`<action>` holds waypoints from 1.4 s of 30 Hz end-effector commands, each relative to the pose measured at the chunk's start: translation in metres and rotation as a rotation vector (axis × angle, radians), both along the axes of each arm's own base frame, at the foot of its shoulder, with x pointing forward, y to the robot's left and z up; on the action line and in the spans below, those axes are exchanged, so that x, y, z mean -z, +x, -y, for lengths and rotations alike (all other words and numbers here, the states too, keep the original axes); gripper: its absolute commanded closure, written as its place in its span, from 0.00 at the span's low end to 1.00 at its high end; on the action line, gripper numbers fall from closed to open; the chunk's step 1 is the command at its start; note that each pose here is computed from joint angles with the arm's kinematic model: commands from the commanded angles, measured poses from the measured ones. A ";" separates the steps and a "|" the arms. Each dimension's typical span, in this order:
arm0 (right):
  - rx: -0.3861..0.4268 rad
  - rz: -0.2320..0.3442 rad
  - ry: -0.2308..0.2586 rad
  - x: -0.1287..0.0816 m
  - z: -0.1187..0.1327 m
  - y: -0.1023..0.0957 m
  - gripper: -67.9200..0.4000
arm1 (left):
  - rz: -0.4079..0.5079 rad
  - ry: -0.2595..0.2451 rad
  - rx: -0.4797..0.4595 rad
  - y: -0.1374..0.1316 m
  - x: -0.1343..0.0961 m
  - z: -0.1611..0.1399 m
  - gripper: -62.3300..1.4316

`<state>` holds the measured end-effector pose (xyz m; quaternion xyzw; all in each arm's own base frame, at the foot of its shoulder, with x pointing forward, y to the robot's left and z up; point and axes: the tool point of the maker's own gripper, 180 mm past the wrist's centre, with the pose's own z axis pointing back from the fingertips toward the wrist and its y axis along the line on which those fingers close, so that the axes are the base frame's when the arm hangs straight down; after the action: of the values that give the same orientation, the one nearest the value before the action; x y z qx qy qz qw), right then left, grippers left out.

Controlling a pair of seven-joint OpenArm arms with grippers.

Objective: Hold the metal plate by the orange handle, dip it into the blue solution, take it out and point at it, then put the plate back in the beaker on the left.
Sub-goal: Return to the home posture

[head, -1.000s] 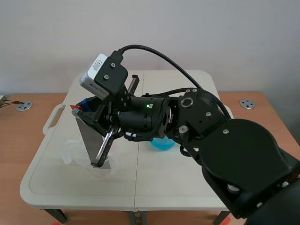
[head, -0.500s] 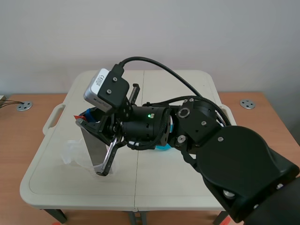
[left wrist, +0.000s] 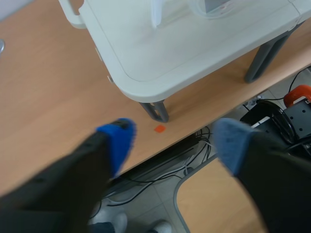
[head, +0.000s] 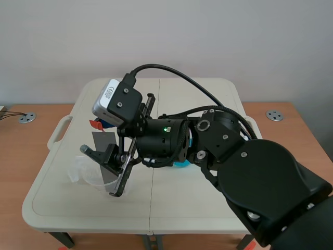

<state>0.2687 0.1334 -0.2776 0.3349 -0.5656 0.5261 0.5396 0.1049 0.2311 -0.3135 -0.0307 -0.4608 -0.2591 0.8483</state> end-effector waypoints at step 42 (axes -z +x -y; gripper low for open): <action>0.350 0.050 0.095 -0.061 0.140 0.027 0.02 | 0.282 0.038 0.100 0.099 -0.058 0.016 0.00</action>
<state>0.2971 -0.0070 -0.2255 0.2389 -0.6448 0.4065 0.6016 0.2001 0.2185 -0.2640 0.0015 -0.5552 -0.3134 0.7704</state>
